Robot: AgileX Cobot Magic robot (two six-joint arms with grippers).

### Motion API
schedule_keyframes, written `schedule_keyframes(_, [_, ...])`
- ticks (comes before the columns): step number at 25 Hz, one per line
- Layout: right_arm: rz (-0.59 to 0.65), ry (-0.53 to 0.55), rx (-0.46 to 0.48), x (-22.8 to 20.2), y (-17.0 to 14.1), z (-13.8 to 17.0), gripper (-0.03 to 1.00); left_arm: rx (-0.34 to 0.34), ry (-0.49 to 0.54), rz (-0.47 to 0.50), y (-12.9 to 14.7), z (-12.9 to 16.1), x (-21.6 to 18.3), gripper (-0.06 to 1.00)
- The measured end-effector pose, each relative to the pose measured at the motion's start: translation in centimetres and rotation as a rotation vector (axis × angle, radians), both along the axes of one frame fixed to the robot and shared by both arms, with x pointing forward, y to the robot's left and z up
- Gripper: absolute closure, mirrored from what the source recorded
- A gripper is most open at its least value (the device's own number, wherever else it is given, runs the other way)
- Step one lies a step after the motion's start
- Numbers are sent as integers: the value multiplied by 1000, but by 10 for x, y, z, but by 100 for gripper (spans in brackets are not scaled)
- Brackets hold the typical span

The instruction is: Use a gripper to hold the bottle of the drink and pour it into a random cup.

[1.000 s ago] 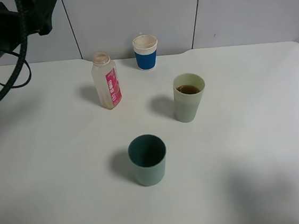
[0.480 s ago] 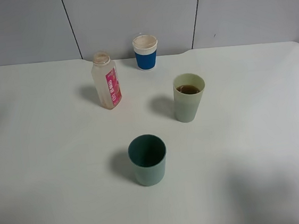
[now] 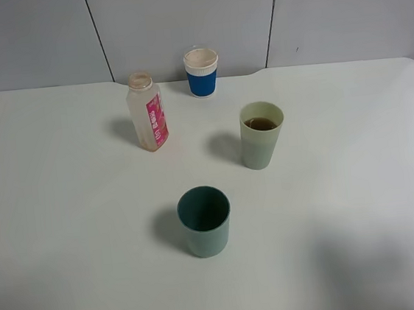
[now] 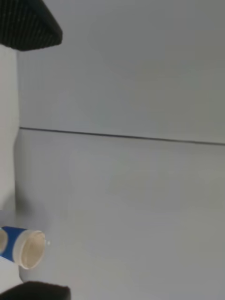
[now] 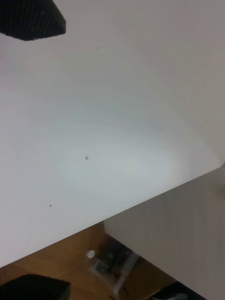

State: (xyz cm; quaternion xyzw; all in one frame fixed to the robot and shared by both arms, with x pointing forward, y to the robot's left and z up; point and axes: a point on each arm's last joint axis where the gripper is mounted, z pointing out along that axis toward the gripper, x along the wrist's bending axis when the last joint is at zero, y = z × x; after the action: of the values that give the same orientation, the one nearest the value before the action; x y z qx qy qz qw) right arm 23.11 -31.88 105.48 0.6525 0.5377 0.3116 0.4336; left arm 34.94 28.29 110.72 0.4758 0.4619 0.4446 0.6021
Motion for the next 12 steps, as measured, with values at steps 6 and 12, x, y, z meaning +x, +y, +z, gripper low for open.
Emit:
schedule_keyframes(6, [0,0,0,0,0,0,-3,26,59,30,7,-5,-30,-1])
schedule_keyframes(12, [0,0,0,0,0,0,-3,31,140,61,12,-15,-55,-1])
